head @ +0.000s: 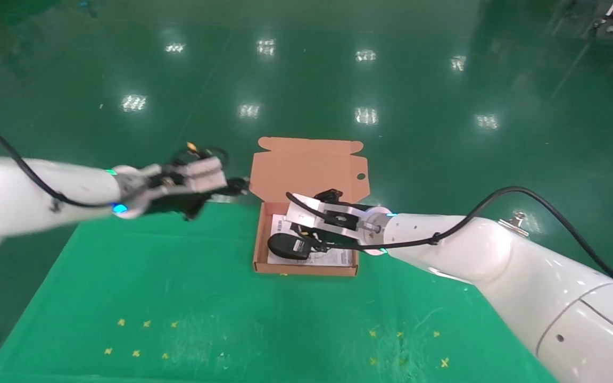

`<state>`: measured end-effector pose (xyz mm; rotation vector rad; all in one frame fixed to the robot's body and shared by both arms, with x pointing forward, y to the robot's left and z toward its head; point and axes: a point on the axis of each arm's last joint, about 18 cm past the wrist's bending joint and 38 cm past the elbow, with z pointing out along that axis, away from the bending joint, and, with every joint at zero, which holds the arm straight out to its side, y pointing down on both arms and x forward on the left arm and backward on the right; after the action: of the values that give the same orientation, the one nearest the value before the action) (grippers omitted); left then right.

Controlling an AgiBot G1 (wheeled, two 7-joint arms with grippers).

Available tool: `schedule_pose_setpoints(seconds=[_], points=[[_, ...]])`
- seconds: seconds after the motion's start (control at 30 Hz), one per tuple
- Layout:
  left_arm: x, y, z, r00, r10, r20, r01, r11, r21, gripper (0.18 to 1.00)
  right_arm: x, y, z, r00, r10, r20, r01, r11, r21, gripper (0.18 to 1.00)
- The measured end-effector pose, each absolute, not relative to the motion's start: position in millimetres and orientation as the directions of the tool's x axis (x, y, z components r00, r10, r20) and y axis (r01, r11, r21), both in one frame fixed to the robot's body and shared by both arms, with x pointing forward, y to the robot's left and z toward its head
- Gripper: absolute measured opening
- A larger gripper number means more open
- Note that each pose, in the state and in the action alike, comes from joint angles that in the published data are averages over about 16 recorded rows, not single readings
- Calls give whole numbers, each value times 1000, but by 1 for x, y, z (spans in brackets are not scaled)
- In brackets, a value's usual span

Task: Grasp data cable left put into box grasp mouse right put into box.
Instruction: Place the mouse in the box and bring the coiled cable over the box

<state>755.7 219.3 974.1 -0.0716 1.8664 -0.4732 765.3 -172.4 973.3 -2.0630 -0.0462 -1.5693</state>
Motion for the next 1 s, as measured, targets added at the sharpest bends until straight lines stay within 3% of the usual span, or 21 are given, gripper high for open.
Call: schedule_pose_setpoints(seconds=[0.6, 1.0], points=[[769, 141, 925, -336, -178, -925, 350, 888, -298, 260, 725, -255, 1024, 216, -288, 933, 329, -878, -347, 789], [764, 127, 909, -373, -139, -918, 391, 873, -291, 260, 703, -269, 1030, 199, -277, 940, 336, -882, -331, 932]])
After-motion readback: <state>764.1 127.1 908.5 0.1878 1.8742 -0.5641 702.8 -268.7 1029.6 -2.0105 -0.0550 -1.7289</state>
